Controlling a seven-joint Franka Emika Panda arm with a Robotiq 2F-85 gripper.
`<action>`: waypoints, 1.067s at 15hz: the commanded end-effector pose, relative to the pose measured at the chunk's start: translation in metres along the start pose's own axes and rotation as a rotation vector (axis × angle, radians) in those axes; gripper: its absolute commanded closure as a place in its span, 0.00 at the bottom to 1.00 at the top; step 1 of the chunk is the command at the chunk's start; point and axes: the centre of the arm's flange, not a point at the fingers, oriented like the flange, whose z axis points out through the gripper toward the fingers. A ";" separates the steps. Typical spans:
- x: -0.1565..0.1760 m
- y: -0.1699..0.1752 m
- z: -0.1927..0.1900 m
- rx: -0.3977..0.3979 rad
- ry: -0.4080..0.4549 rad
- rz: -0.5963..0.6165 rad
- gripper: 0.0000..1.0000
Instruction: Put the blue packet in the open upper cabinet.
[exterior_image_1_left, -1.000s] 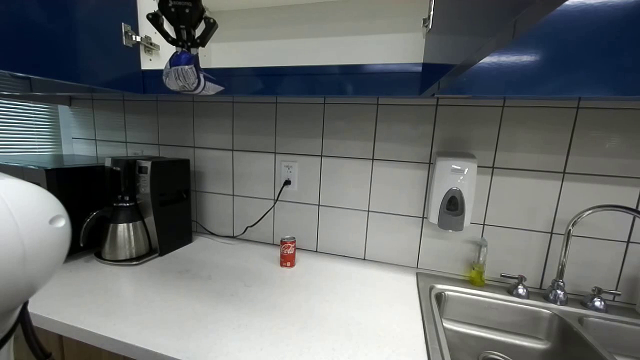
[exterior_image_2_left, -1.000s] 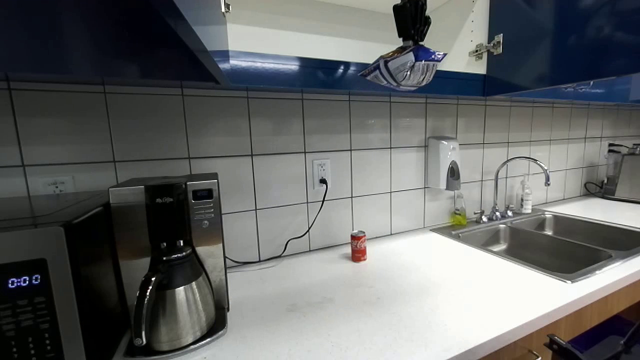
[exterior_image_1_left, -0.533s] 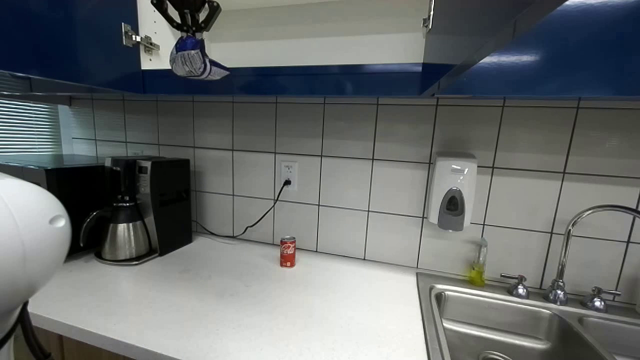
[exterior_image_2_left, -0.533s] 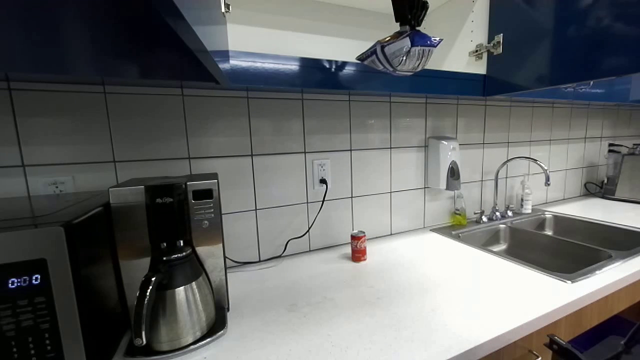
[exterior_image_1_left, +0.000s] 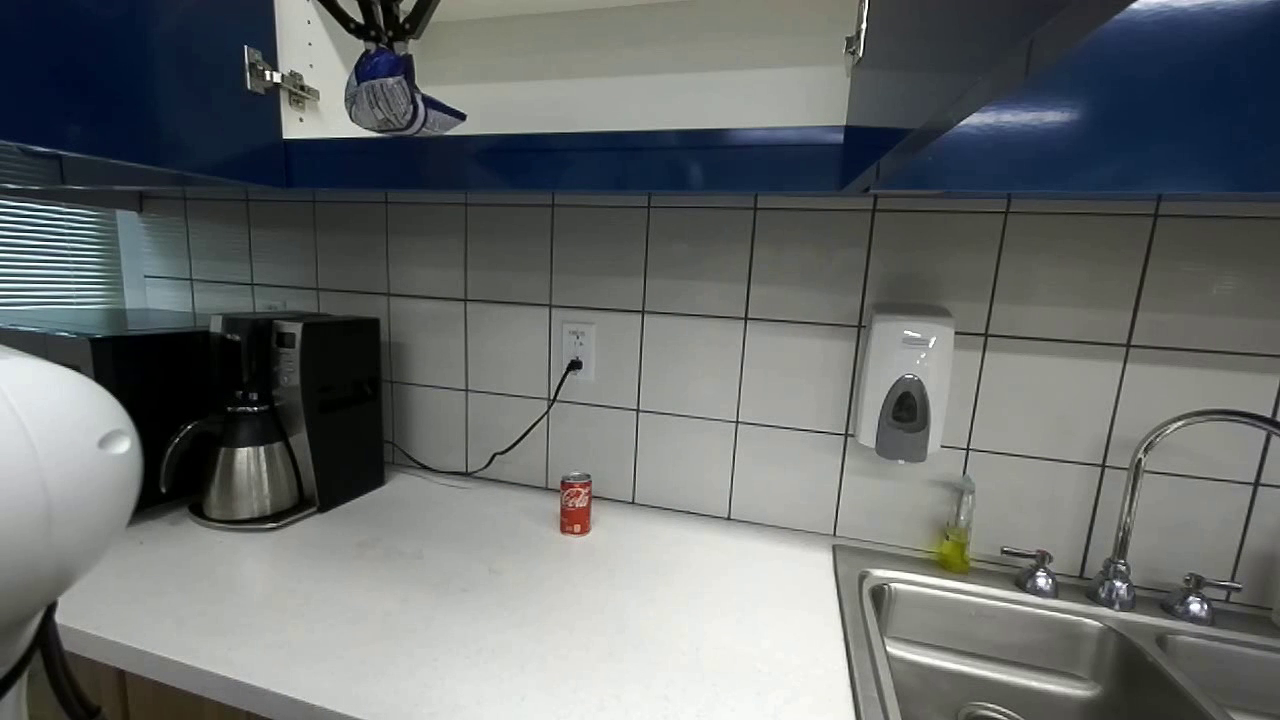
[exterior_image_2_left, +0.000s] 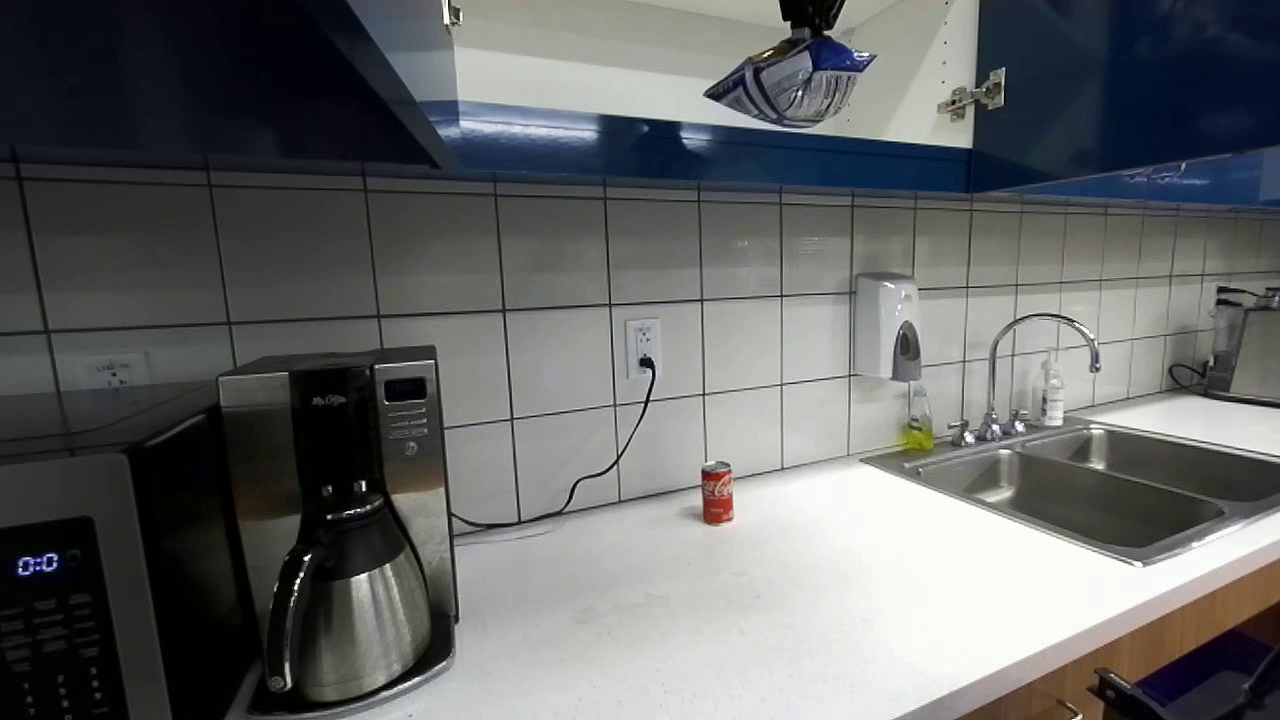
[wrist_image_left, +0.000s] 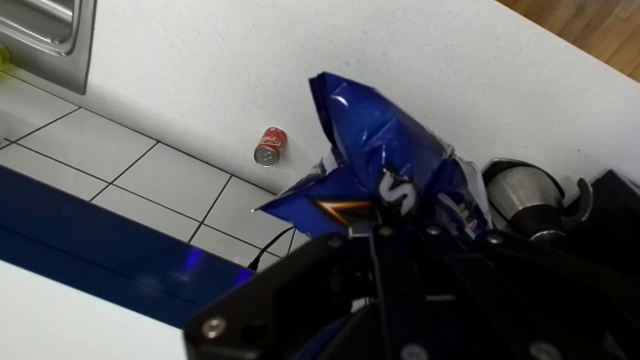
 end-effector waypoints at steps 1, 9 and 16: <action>0.012 0.006 -0.011 -0.070 -0.003 -0.010 0.99; 0.025 0.021 -0.007 -0.191 0.068 -0.048 0.99; 0.045 0.038 0.004 -0.268 0.156 -0.065 0.99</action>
